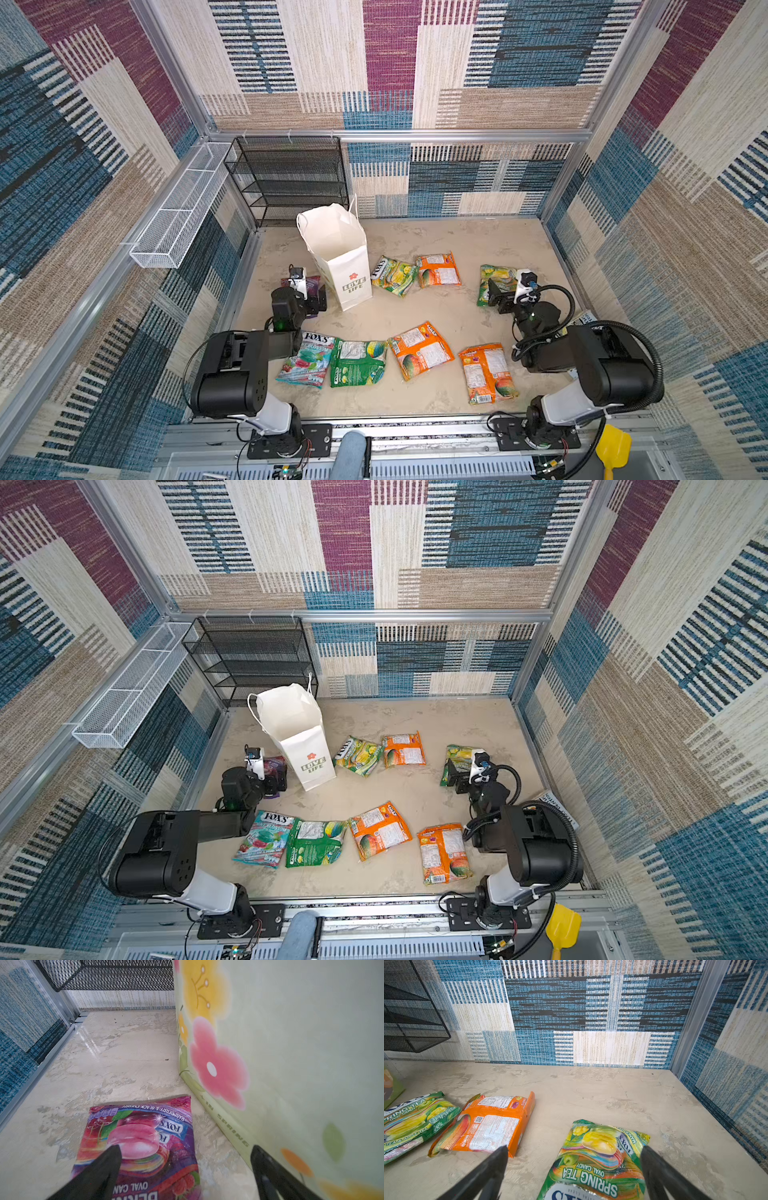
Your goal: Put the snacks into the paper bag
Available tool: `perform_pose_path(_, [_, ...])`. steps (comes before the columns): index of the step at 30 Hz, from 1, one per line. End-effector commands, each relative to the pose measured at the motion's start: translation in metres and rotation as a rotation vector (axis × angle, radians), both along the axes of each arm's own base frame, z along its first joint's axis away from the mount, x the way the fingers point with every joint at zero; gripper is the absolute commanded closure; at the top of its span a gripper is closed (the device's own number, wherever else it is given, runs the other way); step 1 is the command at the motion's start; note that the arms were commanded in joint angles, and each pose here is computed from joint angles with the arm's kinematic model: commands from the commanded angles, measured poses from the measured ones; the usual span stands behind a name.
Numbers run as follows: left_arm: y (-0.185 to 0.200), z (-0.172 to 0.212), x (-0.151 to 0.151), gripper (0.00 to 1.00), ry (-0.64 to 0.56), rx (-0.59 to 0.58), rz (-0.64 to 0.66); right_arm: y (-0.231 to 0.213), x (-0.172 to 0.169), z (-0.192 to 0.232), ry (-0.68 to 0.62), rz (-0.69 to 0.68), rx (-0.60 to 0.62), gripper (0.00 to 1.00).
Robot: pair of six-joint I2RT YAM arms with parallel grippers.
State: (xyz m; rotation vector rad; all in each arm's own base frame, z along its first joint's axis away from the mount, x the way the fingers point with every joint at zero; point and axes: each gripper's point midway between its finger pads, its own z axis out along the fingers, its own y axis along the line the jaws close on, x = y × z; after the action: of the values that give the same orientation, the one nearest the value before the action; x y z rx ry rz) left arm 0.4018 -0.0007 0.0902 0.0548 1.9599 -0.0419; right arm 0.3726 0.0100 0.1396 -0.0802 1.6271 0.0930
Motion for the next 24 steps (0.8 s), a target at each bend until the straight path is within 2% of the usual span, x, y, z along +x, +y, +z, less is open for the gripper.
perform_pose_path(1, [-0.0021,0.0037,0.0016,0.00,-0.013,0.002,-0.015,-0.0008,0.0018,0.0044,-0.014,-0.006,0.007,0.00])
perform_pose_path(24, [-0.0021,0.0046,0.0017,0.00,-0.016,0.001,-0.015,-0.0002,0.0013,0.0045,-0.016,-0.016,-0.002,0.01])
